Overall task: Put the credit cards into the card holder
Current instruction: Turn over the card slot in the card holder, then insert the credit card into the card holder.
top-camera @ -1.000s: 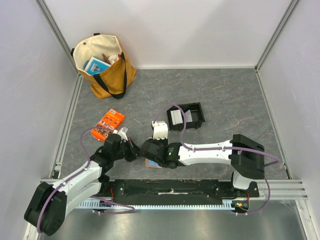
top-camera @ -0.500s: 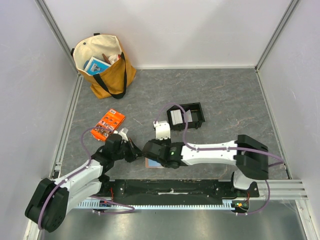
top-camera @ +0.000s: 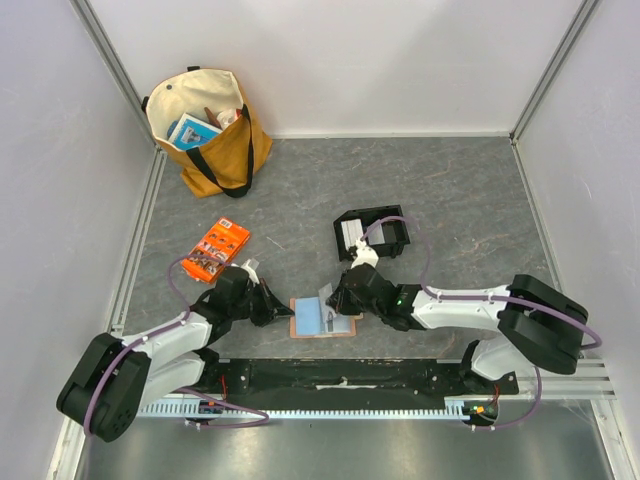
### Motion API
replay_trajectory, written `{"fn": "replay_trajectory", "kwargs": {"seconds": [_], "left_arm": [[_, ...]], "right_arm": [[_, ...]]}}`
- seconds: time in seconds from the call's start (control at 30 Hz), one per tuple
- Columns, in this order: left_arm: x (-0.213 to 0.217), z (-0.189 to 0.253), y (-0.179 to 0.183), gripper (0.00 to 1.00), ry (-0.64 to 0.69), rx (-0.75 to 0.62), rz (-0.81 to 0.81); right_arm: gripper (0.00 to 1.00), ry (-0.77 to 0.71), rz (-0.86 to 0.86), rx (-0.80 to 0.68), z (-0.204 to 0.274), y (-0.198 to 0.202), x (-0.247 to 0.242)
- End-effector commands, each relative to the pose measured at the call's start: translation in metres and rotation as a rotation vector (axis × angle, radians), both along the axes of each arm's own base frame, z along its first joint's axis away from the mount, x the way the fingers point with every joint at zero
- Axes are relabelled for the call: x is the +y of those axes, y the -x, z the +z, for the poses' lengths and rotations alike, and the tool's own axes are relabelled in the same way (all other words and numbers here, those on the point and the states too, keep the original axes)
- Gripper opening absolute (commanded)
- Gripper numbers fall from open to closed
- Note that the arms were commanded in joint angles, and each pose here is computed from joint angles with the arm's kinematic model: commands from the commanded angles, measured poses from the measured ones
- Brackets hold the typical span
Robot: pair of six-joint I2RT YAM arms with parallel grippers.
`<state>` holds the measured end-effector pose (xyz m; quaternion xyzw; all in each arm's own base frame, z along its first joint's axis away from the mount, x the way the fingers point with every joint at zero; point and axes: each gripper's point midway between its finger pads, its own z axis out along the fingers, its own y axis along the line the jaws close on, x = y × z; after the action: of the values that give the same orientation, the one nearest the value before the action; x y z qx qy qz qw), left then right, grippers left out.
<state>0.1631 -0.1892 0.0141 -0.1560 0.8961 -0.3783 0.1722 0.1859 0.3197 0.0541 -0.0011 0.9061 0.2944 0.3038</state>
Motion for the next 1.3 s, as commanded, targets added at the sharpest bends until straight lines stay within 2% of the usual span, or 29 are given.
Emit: {"fn": "replay_trajectory", "kwargs": {"seconds": [0.0,0.13,0.53,1.27], "left_arm": [[0.003,-0.001,-0.006,0.02,-0.035,-0.041,-0.006],[0.003,-0.003,-0.005,0.02,-0.034,-0.034,-0.003],[0.003,0.000,-0.006,0.02,-0.031,-0.042,-0.005],[0.003,-0.001,-0.005,0.02,-0.030,-0.039,-0.008]], "right_arm": [[0.00,-0.218,0.077,0.042,0.014,0.012,0.037],[0.00,-0.214,0.054,0.069,0.000,0.015,0.031],[0.00,-0.213,-0.028,0.037,-0.002,0.015,0.001],[0.00,-0.284,0.014,0.153,-0.033,0.035,0.010]]}}
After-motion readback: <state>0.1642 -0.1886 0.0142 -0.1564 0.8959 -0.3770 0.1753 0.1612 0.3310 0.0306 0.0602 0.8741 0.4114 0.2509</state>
